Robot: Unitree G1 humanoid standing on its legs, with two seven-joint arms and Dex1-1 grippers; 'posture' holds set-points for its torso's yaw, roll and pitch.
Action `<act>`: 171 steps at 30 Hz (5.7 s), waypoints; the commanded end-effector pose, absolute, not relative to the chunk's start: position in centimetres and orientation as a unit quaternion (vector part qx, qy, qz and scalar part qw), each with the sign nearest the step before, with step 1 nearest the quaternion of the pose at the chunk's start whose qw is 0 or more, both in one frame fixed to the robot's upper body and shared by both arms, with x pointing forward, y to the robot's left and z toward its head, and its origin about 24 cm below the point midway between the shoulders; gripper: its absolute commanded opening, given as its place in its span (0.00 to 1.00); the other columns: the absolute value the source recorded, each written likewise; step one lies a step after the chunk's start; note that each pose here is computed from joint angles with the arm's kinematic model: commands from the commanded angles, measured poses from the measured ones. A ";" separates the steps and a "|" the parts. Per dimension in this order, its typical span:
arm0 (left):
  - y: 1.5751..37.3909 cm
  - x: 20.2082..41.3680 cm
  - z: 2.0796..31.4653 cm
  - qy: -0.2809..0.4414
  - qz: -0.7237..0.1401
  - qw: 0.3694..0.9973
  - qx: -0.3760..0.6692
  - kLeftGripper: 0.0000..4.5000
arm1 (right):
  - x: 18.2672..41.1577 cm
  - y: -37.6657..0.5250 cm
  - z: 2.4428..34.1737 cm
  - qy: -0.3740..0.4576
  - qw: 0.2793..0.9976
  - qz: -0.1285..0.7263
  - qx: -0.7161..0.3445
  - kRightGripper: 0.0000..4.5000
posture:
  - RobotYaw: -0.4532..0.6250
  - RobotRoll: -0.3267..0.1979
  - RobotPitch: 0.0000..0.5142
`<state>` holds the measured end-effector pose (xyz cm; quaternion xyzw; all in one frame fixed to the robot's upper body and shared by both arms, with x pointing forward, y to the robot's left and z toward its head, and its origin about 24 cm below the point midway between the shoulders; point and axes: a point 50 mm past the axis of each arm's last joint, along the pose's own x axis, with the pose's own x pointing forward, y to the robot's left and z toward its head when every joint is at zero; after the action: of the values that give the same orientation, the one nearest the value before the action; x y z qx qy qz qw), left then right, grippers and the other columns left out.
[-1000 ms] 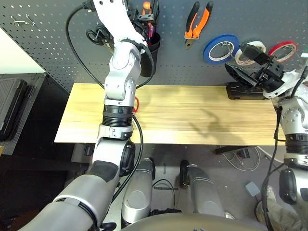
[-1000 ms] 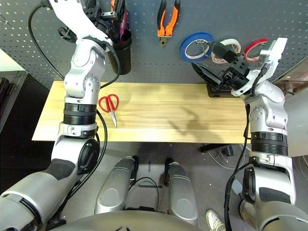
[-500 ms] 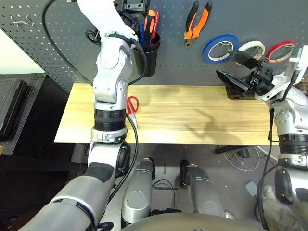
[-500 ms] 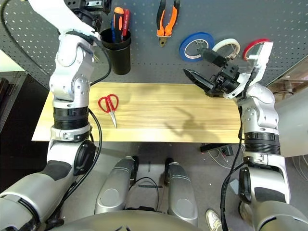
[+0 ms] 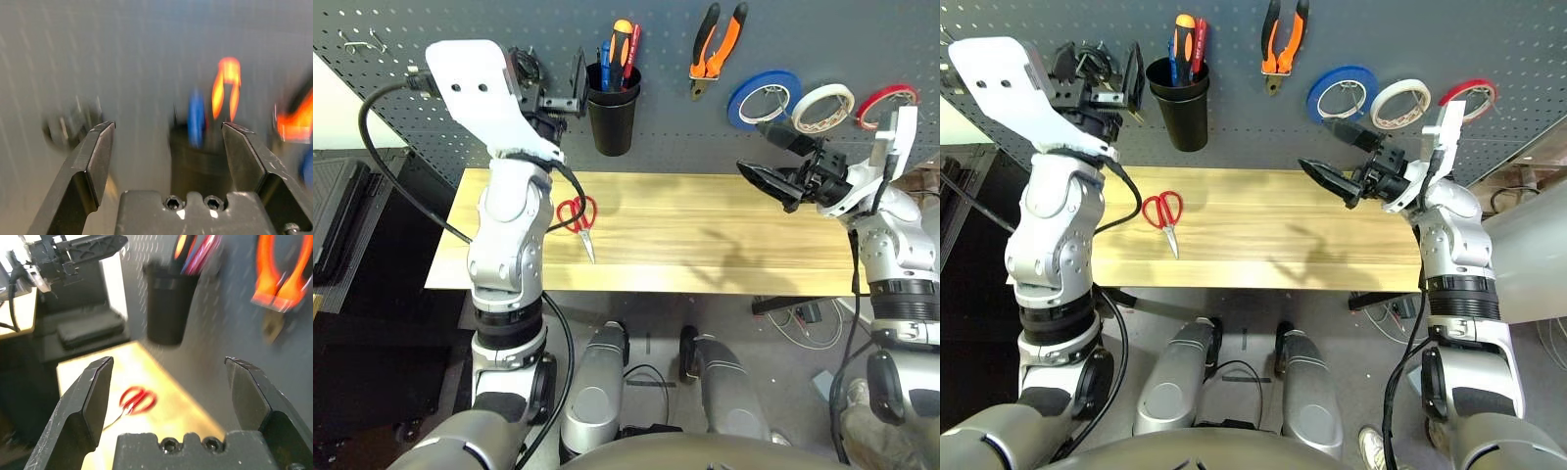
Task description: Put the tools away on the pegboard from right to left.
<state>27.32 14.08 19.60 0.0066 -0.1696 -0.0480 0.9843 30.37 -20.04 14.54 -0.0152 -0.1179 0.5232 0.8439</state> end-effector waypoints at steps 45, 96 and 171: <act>19.4 33.6 0.9 0.234 0.161 0.959 0.018 0.99 | 30.7 -12.8 5.3 0.089 0.861 0.482 -0.136 1.00 | 0.67 0.62 0.52; 19.1 32.0 2.9 0.115 0.187 0.965 -0.143 0.01 | 31.5 -13.2 7.1 0.051 0.823 0.544 -0.157 1.00 | 0.71 0.62 0.49; 20.4 35.4 19.1 -0.177 0.040 0.962 -0.206 0.01 | 31.5 -16.6 18.3 -0.240 0.816 0.526 -0.002 1.00 | 0.71 0.62 0.38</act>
<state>35.02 20.62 19.54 -0.2186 -0.1841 0.0459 0.9572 31.50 -16.33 18.19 0.0061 -0.2356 0.5324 0.8131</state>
